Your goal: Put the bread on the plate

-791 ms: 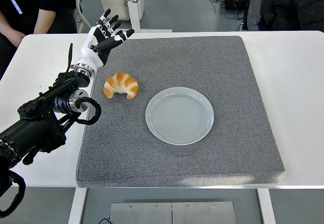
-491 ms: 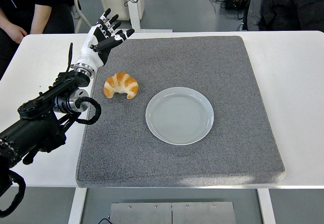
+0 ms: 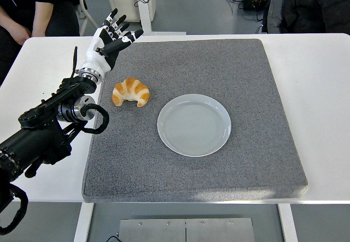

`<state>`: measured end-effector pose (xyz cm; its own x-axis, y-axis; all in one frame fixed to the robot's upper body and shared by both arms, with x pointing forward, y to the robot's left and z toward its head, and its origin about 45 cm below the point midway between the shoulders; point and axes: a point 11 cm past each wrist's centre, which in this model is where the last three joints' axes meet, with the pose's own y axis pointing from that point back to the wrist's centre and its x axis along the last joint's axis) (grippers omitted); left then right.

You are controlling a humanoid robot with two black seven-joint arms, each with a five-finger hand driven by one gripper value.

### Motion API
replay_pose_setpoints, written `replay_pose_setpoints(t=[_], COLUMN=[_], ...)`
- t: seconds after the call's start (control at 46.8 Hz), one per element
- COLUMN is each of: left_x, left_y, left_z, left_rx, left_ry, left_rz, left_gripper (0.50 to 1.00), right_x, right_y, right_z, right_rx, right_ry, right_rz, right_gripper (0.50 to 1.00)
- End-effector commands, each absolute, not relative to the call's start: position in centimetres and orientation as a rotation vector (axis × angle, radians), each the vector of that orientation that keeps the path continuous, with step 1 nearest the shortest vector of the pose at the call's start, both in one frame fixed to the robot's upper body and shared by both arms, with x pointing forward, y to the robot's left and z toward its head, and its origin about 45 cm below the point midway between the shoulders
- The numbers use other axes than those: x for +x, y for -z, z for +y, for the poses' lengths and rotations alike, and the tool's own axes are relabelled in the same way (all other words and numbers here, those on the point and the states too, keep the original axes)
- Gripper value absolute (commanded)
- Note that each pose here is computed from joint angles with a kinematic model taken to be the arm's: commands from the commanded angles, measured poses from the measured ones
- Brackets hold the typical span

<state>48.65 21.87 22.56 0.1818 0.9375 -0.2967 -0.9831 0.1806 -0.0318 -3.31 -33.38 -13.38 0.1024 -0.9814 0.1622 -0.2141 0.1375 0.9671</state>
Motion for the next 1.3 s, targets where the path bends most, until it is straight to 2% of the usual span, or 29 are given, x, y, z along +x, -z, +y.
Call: replay_pose_setpoints(t=[0.0,0.919,1.282], left_x=[48.7,48.9,49.8], left_y=[-22.6,-23.0,-24.3], left_z=[21.9,21.8,20.9], left_rx=[-0.238,-0.239,-0.155], left_ry=[-1.374,-1.371,-1.394], left_rz=[0.229,0.226,0.258], left_gripper=[0.972,0.972,0.969], right_x=[-3.3,-3.3,-3.3], right_y=[13.4,13.4,13.4], right_z=[-33.4,-33.4,-33.4], right_rx=[1.297,1.297,1.297], right_ry=[0.903,0.903,0.903], right_rz=[-1.334,-1.334,-1.334], right_gripper=[1.0,1.0,1.0])
